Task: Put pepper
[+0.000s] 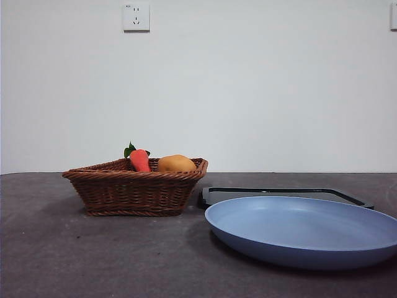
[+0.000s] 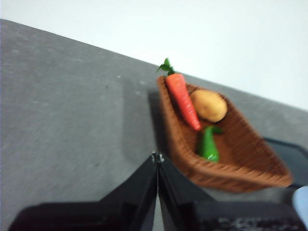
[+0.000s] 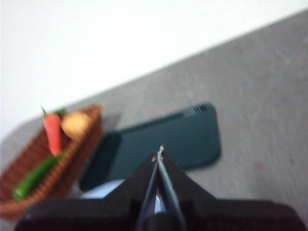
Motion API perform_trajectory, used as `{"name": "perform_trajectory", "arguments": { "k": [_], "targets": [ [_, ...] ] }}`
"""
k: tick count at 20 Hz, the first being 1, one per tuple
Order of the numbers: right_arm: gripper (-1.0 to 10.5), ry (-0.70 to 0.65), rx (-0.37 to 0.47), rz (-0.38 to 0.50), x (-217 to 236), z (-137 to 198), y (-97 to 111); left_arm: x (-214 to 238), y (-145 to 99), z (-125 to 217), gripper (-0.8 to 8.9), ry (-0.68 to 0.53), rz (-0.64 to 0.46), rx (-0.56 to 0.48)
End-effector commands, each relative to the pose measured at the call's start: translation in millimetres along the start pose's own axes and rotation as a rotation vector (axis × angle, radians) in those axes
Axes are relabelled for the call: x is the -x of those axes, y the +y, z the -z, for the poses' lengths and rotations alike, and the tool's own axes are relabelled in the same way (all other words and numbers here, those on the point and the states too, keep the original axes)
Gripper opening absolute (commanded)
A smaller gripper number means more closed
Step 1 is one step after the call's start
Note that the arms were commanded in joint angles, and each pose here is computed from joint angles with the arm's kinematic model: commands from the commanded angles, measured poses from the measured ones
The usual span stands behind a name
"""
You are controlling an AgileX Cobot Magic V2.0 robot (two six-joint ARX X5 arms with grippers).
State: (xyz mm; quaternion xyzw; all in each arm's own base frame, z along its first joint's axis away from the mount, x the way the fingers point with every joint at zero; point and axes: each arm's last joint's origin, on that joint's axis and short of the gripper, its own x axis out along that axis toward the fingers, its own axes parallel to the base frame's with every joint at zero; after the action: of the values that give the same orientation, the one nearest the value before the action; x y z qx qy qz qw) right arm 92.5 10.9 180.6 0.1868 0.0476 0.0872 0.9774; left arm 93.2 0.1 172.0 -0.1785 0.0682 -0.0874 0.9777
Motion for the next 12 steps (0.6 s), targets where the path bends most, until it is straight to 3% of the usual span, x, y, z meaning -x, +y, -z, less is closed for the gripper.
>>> {"name": "perform_trajectory", "arguments": {
  "k": [1,6,12],
  "targets": [
    [0.1,-0.056,-0.023,-0.027,5,-23,10,6,-10,-22,0.07,-0.033,0.039,0.022],
    [0.1,-0.010,0.006,-0.013,6,-56,23,7,-24,-54,0.07,0.040,0.085,-0.007],
    [0.1,0.198,0.142,-0.075,3,-95,42,0,-37,-86,0.06,0.211,0.189,-0.082]
  ]
}}
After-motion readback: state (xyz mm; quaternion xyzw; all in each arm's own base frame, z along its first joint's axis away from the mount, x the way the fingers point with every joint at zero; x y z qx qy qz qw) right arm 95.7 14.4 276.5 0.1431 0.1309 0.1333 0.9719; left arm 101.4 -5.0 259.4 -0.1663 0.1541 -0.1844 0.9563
